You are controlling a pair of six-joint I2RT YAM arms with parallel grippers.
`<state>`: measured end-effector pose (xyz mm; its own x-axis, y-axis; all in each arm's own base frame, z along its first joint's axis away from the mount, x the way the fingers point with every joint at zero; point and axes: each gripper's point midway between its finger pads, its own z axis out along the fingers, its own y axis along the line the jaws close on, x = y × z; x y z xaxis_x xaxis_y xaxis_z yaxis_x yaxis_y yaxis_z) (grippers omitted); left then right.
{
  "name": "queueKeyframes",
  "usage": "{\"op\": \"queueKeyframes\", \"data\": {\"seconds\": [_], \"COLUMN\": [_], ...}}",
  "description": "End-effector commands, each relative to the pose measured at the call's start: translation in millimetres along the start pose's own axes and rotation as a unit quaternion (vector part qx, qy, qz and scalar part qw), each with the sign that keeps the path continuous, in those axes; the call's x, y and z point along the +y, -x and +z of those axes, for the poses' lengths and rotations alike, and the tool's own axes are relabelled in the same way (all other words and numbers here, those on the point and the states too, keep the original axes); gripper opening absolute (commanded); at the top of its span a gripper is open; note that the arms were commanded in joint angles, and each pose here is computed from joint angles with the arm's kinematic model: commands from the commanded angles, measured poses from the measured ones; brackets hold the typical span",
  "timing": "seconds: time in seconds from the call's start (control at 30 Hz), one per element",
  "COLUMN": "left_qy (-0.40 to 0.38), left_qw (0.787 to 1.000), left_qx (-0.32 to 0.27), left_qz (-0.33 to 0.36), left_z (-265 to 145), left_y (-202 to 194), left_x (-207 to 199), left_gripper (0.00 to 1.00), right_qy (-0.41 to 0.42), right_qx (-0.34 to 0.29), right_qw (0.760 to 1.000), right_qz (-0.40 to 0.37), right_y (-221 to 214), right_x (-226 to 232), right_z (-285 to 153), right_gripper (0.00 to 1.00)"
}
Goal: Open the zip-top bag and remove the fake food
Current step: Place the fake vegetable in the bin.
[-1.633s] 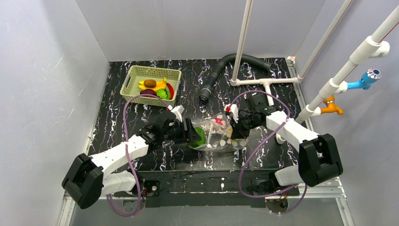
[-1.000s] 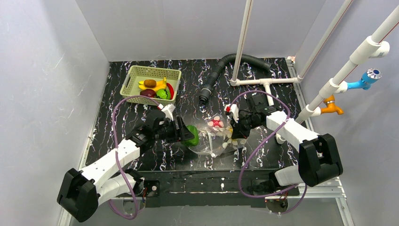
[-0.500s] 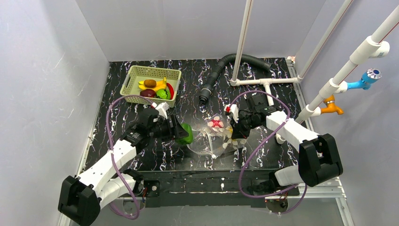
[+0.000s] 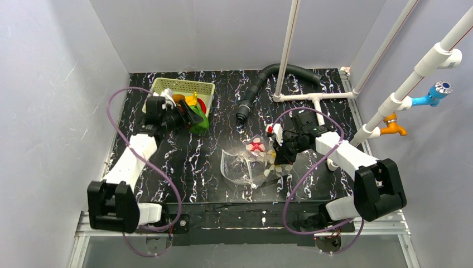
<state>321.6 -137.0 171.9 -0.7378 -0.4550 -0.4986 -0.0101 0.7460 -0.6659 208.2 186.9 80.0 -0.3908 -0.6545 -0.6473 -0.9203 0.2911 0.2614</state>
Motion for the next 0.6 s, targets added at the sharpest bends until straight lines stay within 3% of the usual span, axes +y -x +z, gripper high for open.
{"op": "queueKeyframes", "data": {"seconds": [0.0,0.23,0.4,0.57], "left_qy": [0.044,0.126,0.15,0.194], "left_qw": [0.997,0.983,0.973,0.964], "left_qx": [-0.059,-0.124,-0.14,-0.152], "left_qz": [0.01,-0.052,-0.103,-0.098], "left_z": [8,19,31,35], "left_y": [66,140,169,195], "left_x": [18,77,116,147], "left_gripper": [0.0,0.03,0.05,0.17], "right_qy": [-0.003,-0.001,0.0,0.001], "right_qx": [-0.007,-0.007,-0.006,-0.004], "right_qw": [1.0,1.0,1.0,1.0], "right_qz": [-0.011,-0.013,-0.013,-0.011], "right_y": [6,7,6,5], "right_x": [-1,-1,0,-1], "right_z": [-5,-5,-5,-4], "right_gripper": [0.06,0.07,0.07,0.07]}}
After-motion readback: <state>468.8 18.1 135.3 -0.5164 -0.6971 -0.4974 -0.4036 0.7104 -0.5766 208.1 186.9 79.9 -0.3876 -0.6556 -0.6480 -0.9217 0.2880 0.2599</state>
